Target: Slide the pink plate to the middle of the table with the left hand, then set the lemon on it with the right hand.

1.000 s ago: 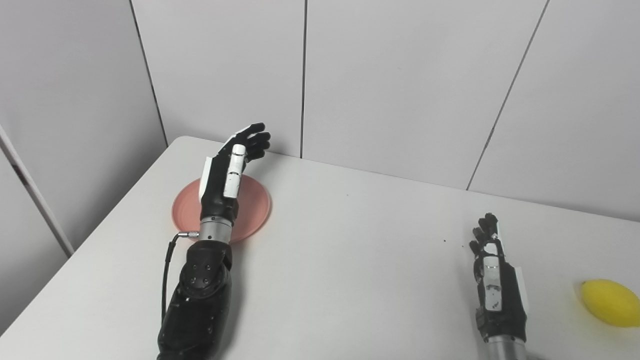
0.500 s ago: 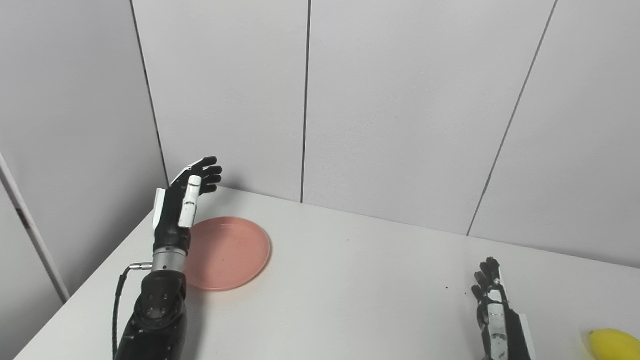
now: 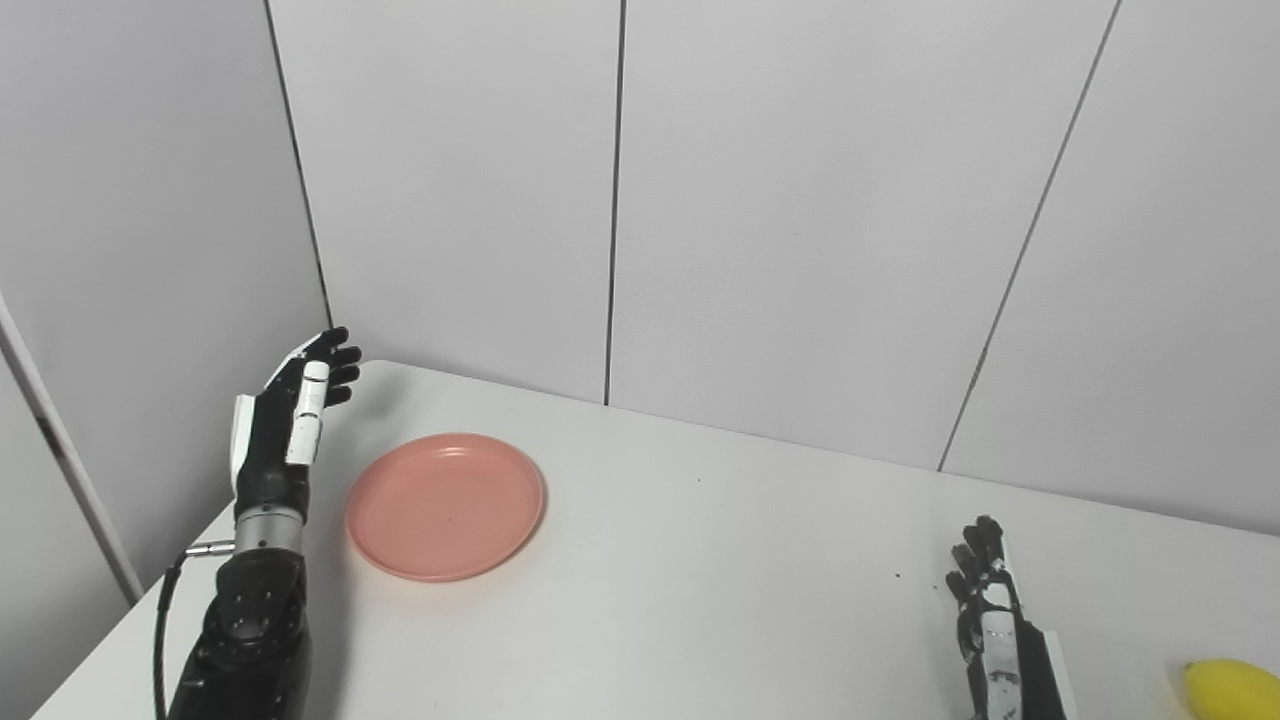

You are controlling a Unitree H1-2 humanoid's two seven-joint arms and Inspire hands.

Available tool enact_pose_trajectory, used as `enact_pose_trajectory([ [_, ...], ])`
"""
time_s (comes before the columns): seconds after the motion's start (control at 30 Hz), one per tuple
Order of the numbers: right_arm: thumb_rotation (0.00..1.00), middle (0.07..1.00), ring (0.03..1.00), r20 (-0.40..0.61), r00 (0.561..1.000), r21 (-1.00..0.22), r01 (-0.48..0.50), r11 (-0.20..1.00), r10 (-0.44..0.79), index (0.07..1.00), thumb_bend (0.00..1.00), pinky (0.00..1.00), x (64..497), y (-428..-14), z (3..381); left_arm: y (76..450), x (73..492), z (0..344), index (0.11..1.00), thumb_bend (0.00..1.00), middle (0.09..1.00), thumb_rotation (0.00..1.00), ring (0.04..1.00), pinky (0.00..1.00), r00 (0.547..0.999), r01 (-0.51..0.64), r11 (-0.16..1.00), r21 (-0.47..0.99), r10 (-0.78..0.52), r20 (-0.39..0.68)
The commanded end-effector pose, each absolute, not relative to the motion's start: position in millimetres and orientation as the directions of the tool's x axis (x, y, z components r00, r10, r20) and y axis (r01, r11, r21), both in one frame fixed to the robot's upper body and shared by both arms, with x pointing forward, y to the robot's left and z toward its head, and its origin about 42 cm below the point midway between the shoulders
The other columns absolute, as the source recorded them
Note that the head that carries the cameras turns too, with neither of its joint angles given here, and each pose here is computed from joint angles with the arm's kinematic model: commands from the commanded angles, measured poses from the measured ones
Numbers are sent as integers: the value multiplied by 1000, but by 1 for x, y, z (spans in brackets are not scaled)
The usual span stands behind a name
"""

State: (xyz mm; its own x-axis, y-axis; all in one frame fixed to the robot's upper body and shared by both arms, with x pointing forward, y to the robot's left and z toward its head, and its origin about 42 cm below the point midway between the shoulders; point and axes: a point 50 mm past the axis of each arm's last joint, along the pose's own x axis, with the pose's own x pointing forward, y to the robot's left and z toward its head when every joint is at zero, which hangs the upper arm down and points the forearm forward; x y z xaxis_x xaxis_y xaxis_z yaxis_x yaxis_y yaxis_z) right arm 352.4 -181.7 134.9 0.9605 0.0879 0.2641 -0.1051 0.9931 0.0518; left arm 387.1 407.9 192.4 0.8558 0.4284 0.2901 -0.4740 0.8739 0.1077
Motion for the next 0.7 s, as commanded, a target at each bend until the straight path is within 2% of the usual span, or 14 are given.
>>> enact_pose_trajectory([
  [0.0, 1000, 1000, 1000, 234, 968, 49, -100, 994, 86, 1000, 667, 1000, 345, -186, 125, 420, 392, 209, 766, 602, 773, 1000, 772, 776, 836, -490, 865, 106, 432, 337],
  [0.47, 1000, 1000, 1000, 230, 970, 56, -99, 994, 83, 1000, 680, 1000, 343, -185, 127, 433, 405, 172, 741, 574, 754, 1000, 753, 763, 853, -481, 876, 36, 458, 251],
  [0.67, 1000, 1000, 1000, 229, 970, 48, -93, 995, 80, 1000, 674, 1000, 343, -185, 128, 429, 409, 162, 761, 564, 766, 1000, 761, 748, 869, -458, 889, 5, 446, 215],
])
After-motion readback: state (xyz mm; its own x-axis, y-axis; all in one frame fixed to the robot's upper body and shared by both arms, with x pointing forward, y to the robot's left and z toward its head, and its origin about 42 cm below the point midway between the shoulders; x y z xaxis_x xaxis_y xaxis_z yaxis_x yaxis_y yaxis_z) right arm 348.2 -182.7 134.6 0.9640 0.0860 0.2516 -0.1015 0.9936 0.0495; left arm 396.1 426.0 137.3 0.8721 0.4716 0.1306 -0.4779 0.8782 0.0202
